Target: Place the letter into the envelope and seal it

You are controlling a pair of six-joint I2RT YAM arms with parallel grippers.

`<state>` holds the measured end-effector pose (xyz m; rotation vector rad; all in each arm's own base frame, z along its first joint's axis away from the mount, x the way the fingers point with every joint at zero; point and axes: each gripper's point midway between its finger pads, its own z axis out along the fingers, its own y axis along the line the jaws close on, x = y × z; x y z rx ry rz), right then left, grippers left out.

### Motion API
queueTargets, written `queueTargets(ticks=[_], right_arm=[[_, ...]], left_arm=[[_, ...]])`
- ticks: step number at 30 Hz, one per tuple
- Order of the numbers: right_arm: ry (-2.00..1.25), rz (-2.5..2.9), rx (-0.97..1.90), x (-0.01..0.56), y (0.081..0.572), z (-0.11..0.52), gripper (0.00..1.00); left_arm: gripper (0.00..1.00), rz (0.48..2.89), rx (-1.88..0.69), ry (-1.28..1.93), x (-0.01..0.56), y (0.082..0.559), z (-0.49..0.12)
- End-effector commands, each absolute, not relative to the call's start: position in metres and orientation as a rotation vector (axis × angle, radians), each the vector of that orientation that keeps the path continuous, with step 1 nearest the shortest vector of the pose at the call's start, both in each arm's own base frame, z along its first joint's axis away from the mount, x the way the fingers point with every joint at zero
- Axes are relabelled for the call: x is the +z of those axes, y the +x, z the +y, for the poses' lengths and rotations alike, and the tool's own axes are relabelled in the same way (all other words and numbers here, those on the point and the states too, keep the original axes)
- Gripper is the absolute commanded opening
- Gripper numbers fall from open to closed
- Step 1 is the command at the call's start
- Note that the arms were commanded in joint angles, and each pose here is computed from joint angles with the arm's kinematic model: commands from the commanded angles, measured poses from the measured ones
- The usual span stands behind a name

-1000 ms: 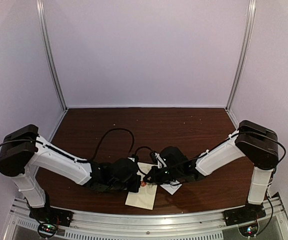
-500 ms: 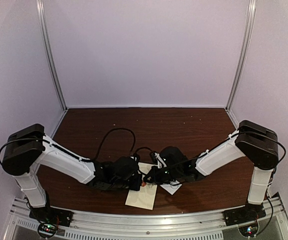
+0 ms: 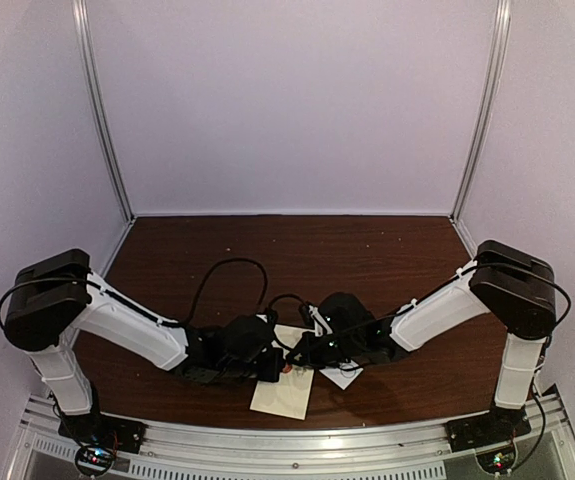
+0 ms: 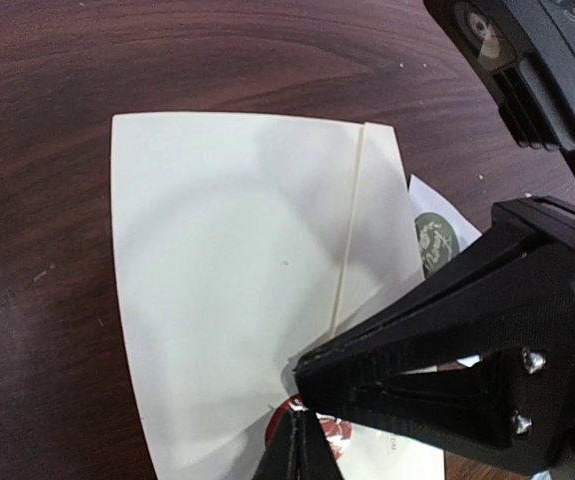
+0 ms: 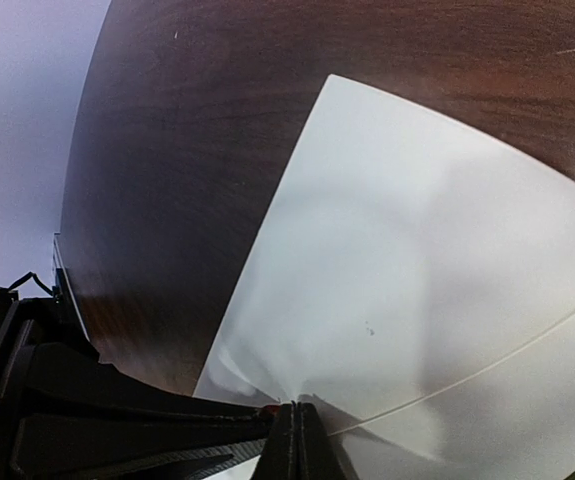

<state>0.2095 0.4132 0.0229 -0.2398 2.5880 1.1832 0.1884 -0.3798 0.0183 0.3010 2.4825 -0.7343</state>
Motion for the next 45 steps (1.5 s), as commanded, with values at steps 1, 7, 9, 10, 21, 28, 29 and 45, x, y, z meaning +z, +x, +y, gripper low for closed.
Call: queueTargets(ticks=[1, 7, 9, 10, 21, 28, 29, 45], right_arm=[[-0.238, 2.686, 1.038, -0.006, 0.202, 0.395, 0.00], [-0.240, 2.687, 1.033, -0.005, 0.202, 0.395, 0.00], [-0.238, 2.684, 1.032, -0.003, 0.203, 0.395, 0.00], [-0.237, 2.683, 1.031, -0.003, 0.203, 0.395, 0.00], [-0.285, 2.570, 1.044, 0.054, 0.213, 0.397, 0.12], [-0.241, 2.474, 0.988, 0.108, 0.223, 0.370, 0.34], [-0.229, 2.447, 0.990, 0.118, 0.225, 0.366, 0.37], [-0.056, 2.272, 0.571, 0.176, 0.308, 0.214, 1.00]], left_arm=[[0.00, 2.551, -0.667, 0.280, -0.001, 0.180, -0.355], [0.00, 2.566, -0.668, 0.290, -0.005, 0.176, -0.352], [0.00, 2.570, -0.663, 0.291, -0.007, 0.175, -0.350], [0.00, 2.568, -0.666, 0.292, -0.006, 0.175, -0.350], [0.00, 2.484, -0.684, 0.293, 0.036, 0.187, -0.360], [0.14, 2.360, -0.651, 0.258, 0.106, 0.200, -0.342], [0.20, 2.345, -0.652, 0.248, 0.114, 0.201, -0.337], [0.98, 2.212, -0.556, 0.250, 0.183, 0.328, -0.257]])
